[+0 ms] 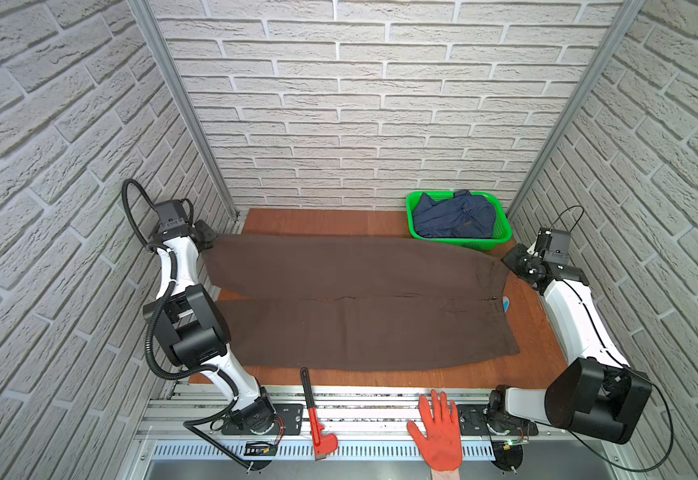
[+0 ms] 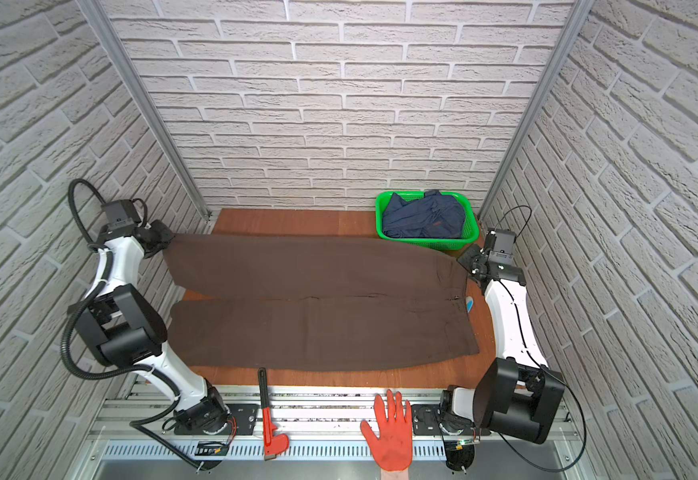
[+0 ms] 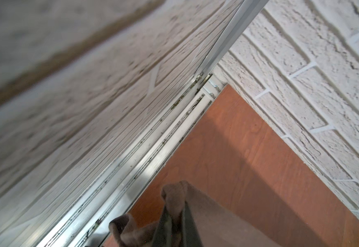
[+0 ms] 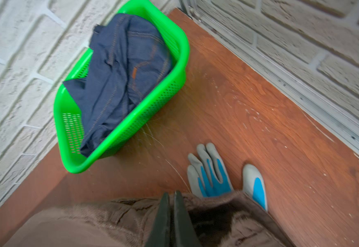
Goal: Fold and stack the trousers
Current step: Fold the trousers at the center of the table.
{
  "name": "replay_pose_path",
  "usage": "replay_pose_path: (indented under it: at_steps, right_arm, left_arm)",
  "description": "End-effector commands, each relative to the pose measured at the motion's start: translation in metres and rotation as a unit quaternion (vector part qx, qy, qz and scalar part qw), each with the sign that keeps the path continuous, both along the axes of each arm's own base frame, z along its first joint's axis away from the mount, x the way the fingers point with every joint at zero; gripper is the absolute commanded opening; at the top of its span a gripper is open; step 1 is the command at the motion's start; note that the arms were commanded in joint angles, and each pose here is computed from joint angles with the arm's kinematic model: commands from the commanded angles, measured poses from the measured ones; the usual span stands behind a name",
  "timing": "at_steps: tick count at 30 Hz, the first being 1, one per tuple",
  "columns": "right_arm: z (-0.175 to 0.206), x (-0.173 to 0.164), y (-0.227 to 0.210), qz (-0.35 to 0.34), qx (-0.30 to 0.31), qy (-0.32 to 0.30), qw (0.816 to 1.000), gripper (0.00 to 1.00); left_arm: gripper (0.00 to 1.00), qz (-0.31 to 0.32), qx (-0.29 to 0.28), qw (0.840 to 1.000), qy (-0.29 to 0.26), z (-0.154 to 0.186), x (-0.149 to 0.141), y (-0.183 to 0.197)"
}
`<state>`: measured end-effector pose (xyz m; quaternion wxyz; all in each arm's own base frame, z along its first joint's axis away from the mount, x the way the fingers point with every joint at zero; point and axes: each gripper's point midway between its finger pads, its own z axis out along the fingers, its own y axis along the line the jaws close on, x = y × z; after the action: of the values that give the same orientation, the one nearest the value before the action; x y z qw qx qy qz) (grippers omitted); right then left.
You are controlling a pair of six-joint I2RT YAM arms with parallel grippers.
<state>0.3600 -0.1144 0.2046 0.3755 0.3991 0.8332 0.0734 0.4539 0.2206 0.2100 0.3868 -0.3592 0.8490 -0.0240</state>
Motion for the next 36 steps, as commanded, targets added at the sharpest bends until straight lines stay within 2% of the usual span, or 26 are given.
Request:
replay_pose_path:
  at_steps: [1, 8, 13, 20, 26, 33, 36]
  right_arm:
    - [0.01, -0.003, -0.011, -0.018, -0.016, -0.014, 1.0, 0.05]
    - [0.023, 0.009, -0.03, -0.04, -0.032, -0.039, 0.998, 0.05]
    - [0.036, 0.029, -0.043, -0.061, -0.042, -0.081, 0.994, 0.06]
    - [0.054, 0.085, -0.053, -0.06, -0.014, -0.137, 0.989, 0.06]
    - [0.087, 0.126, -0.062, -0.055, -0.024, -0.214, 0.975, 0.06]
    - [0.091, 0.17, -0.063, -0.043, -0.027, -0.242, 0.969, 0.06]
    - [0.091, 0.181, -0.064, -0.043, -0.029, -0.246, 0.968, 0.06]
  left_arm:
    - [0.0, 0.006, 0.008, 0.999, -0.05, 0.028, -0.002, 0.005]
    - [0.0, 0.005, -0.006, 0.998, -0.055, 0.02, -0.001, 0.003]
    - [0.0, 0.008, -0.011, 0.997, -0.071, 0.024, 0.015, 0.009]
    - [0.0, -0.005, -0.016, 0.994, -0.113, 0.039, 0.066, 0.011]
    - [0.0, -0.022, -0.01, 0.989, -0.145, 0.057, 0.113, 0.006]
    - [0.0, -0.032, 0.023, 0.986, -0.164, 0.087, 0.156, 0.001]
    - [0.0, -0.034, 0.015, 0.985, -0.167, 0.088, 0.166, -0.002]
